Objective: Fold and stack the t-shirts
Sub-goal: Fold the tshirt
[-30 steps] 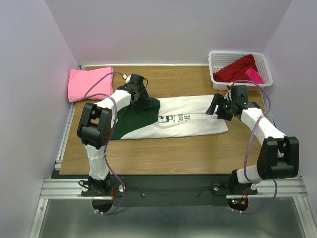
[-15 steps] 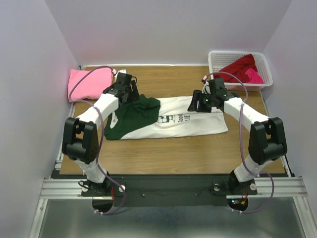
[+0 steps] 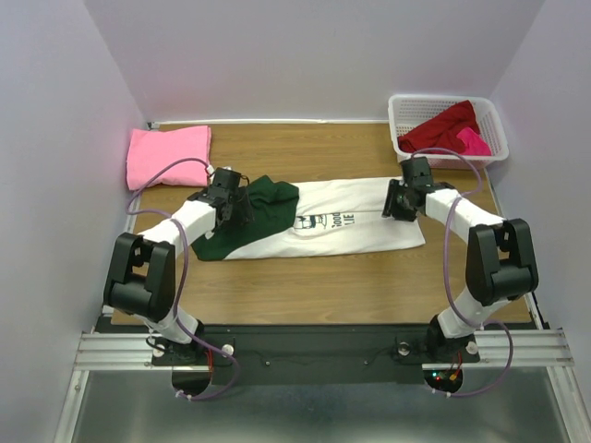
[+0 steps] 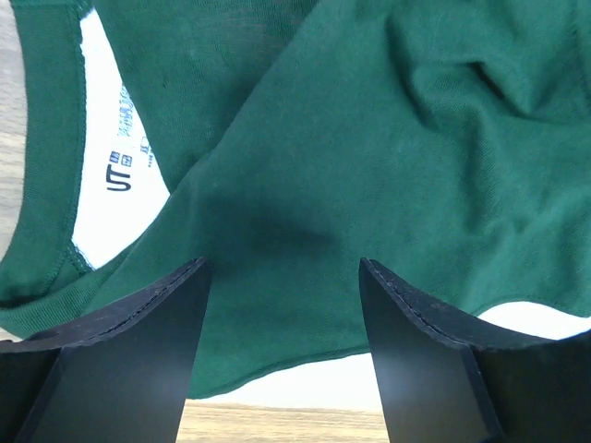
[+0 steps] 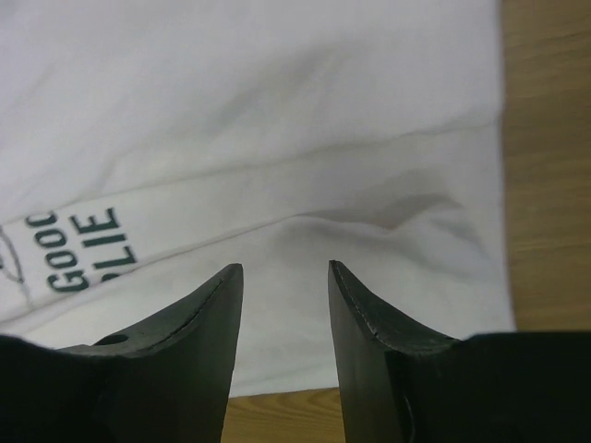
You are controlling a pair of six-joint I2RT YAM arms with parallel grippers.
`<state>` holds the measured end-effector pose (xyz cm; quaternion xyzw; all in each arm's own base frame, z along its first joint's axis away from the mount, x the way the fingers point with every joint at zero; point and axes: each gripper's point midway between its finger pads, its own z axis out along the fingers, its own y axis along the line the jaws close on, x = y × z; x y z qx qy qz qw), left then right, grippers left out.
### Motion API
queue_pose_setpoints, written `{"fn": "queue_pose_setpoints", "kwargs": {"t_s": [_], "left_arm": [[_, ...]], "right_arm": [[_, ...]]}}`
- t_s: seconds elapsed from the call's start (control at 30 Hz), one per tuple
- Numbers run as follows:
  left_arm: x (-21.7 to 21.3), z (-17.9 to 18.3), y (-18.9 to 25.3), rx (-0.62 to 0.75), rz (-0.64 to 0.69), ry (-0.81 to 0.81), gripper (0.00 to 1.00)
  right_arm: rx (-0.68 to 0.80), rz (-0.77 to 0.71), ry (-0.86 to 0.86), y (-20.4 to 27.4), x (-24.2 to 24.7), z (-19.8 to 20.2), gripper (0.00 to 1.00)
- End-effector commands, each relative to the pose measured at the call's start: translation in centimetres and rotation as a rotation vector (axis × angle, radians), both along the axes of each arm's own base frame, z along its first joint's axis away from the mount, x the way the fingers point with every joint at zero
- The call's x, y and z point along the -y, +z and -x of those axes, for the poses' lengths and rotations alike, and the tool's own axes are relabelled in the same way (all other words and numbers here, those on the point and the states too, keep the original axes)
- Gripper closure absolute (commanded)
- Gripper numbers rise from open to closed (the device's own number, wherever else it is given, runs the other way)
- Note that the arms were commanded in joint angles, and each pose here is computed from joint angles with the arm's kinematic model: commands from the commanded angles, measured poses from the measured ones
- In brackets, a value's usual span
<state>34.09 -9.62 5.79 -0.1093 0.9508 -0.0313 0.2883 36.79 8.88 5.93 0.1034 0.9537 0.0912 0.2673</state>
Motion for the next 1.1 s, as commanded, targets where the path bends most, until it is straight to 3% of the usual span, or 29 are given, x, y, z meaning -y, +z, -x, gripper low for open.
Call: {"fn": "queue_pose_setpoints", "kwargs": {"t_s": [0.0,0.27,0.57,1.07], "left_arm": [[-0.3,-1.8,2.4,0.084,0.017,0.016,0.24],[-0.7,-3.2,1.0,0.053,-0.006,-0.003,0.24],[-0.1,-3.4,-0.2,0.028,0.006,-0.028,0.24],[-0.1,-4.1,-0.6,0.038,-0.003,-0.043,0.24]], "right_arm": [[0.130,0.167,-0.117,3.6,4.6,-2.2,0.52],[0.113,0.241,-0.181,3.2,8.4,-2.4,0.46],[0.116,0.223,0.019,2.3,8.5,-1.9,0.45],[0.051,0.280,0.140,-0.7,9.1,-2.2,0.50]]}}
